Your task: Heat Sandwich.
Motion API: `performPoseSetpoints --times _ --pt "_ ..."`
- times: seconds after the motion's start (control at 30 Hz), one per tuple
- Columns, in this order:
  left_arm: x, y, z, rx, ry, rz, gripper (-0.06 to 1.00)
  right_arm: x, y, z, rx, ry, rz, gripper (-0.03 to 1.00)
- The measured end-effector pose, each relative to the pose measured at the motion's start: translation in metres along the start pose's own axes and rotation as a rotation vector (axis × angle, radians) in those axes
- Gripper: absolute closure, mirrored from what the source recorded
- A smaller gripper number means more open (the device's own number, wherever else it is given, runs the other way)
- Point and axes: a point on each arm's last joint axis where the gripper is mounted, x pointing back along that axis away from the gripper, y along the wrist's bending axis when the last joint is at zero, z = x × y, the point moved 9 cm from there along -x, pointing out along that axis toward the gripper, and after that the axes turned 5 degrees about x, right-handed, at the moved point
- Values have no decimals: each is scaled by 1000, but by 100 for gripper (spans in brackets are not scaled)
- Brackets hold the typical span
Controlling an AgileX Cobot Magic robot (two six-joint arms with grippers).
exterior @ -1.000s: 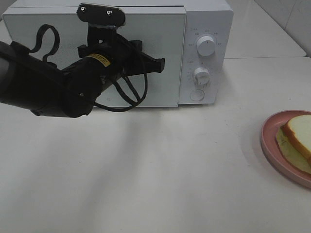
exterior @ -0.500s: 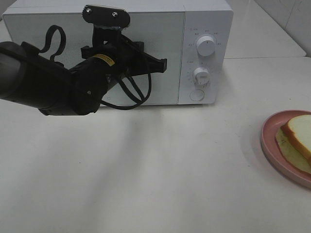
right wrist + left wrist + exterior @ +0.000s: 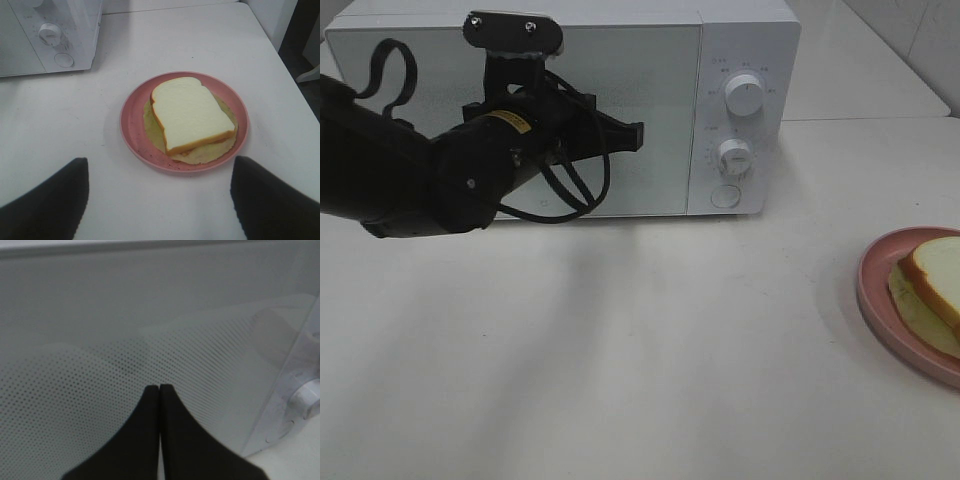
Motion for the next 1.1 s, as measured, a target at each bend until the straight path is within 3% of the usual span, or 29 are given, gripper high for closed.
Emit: performPoseSetpoints --times 0.07,0.2,0.23,0.27,0.37,0.4,0.43,0.5,0.6,0.9,1.1 --pt "4 -1 0 -2 13 8 94 0 0 0 0 0 0 21" --pt "20 -6 11 -8 133 52 94 0 0 0 0 0 0 21" --pt "26 -11 18 -22 200 81 90 0 0 0 0 0 0 21" --pt "26 -11 18 -22 200 81 90 0 0 0 0 0 0 21" --pt "35 -18 26 -54 287 125 66 0 0 0 0 0 0 21" --pt "35 -18 26 -54 287 125 66 0 0 0 0 0 0 21" --pt "42 -22 28 -73 332 150 41 0 0 0 0 0 0 21" --pt "49 -24 31 -95 376 171 15 0 0 0 0 0 0 21" --pt "55 -26 34 -115 414 189 1 0 0 0 0 0 0 21" --pt "87 -31 44 -139 593 244 -3 0 0 0 0 0 0 21" --pt "115 -29 52 -223 750 280 -3 0 0 0 0 0 0 21"
